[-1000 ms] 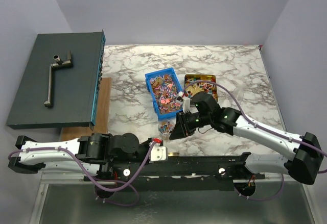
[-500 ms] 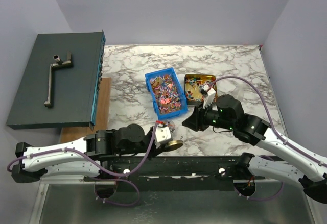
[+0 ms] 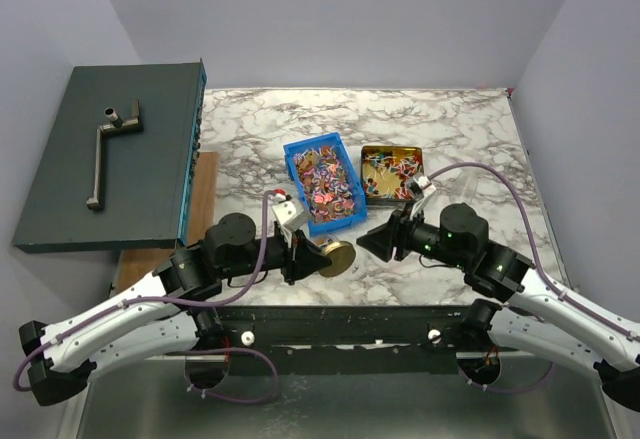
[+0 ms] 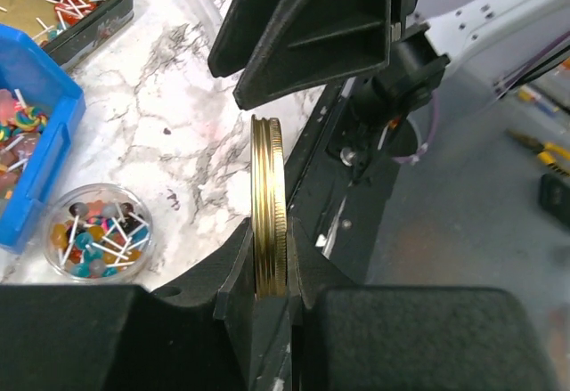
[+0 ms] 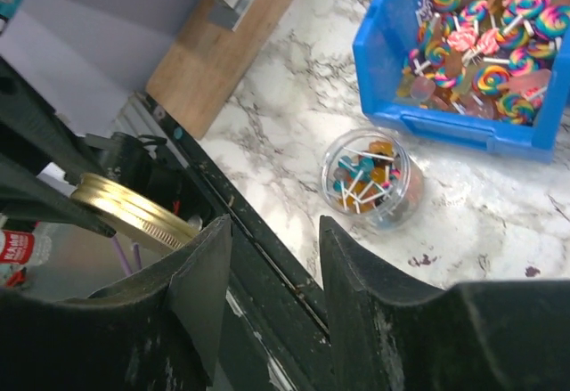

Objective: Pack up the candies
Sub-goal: Adjust the bottle lid.

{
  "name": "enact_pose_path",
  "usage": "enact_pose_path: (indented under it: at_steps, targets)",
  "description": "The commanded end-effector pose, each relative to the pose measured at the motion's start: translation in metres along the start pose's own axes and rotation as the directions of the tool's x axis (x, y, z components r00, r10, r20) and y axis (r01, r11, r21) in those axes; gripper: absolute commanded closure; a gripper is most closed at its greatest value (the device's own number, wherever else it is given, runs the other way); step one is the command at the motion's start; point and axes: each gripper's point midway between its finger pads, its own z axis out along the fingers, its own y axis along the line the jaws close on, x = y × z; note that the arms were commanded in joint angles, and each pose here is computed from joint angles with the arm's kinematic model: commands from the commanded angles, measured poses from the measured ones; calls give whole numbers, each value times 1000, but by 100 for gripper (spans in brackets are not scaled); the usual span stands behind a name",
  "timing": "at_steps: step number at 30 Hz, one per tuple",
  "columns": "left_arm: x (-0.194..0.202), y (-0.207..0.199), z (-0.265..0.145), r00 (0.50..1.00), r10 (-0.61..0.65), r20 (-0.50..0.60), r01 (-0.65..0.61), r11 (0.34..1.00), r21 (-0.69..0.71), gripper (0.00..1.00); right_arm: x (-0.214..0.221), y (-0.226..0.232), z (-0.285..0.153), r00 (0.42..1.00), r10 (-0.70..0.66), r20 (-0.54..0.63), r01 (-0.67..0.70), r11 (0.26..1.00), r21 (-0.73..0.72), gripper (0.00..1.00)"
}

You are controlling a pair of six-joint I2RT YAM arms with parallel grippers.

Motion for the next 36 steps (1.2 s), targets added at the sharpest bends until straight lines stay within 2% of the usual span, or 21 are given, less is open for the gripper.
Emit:
enact_pose_path:
  at_steps: [1, 8, 13, 23, 27, 31, 36]
  targets:
    - [-14, -15, -8, 986, -159, 58, 152, 982, 112, 94, -21, 24, -3, 992, 35, 118, -19, 991, -135, 51]
    - [-22, -9, -18, 941, -318, 119, 298, 941, 159, 94, -22, 46, -14, 981, 88, 173, -35, 957, -289, 47]
    - [-27, -11, -24, 907, -391, 154, 356, 910, 213, 94, -24, 68, -27, 972, 122, 200, -24, 902, -432, 44]
    - [-35, -19, -34, 832, -513, 212, 433, 838, 332, 93, -20, 93, -32, 983, 118, 143, -17, 828, -561, 44]
    - [-35, -18, -39, 813, -531, 239, 438, 828, 349, 92, -18, 98, -35, 986, 111, 125, -17, 810, -586, 46]
    - [-33, -17, -39, 799, -550, 244, 454, 817, 355, 92, -14, 100, -33, 989, 112, 96, -33, 803, -596, 54]
    - [-34, -16, -40, 790, -555, 259, 455, 815, 360, 93, -6, 100, -27, 993, 112, 49, -60, 797, -601, 57]
